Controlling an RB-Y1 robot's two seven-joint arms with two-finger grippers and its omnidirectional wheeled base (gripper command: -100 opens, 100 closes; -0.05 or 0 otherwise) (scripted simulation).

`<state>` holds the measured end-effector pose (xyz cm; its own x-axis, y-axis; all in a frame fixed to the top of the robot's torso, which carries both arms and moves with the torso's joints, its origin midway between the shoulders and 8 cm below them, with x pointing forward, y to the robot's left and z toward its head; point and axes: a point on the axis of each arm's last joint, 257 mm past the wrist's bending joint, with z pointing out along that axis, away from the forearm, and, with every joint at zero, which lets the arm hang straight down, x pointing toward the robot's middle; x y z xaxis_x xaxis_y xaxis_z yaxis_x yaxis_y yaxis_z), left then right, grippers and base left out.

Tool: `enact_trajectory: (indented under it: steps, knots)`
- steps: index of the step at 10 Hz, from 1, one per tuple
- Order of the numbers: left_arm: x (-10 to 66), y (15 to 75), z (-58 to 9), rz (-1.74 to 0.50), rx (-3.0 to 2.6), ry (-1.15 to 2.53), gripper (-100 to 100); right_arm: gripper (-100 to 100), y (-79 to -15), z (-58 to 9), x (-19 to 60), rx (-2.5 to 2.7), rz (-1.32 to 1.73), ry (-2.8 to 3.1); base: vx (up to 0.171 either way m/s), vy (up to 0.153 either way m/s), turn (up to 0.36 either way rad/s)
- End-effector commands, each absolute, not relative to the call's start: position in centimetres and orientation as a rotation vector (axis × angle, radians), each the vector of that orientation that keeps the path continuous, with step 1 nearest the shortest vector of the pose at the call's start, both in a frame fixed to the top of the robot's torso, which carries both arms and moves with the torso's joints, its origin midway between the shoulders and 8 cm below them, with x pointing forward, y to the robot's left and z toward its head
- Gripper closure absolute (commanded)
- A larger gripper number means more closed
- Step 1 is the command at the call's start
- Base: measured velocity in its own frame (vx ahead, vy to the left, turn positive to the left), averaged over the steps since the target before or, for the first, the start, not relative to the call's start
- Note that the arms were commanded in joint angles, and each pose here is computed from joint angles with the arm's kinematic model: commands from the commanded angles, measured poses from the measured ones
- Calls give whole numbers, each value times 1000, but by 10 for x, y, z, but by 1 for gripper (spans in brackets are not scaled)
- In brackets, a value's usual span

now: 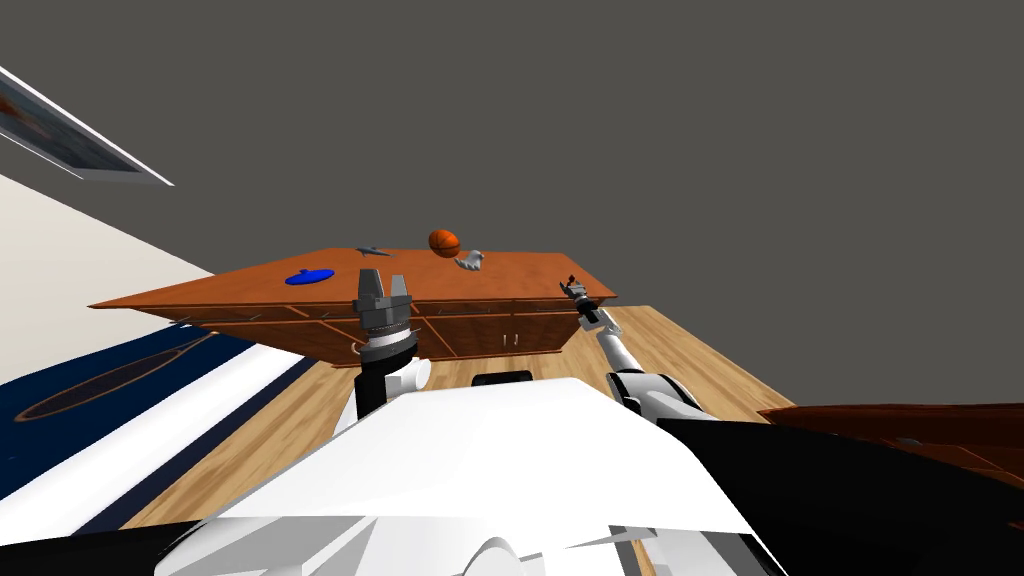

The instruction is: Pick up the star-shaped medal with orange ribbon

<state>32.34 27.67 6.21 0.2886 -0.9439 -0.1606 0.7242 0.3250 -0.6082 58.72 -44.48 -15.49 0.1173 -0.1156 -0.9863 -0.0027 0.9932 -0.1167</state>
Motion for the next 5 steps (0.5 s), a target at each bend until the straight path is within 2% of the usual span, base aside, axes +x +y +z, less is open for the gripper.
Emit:
enact_trajectory:
  steps: [1,5]
  knots:
    - [323,277,62,-1169,-468,551,0,-100,-449,-162,590,-88,-86,1468,-23,15,18]
    - [323,277,62,-1169,-468,551,0,-100,-435,-136,622,-136,-69,1431,-47,30,-85]
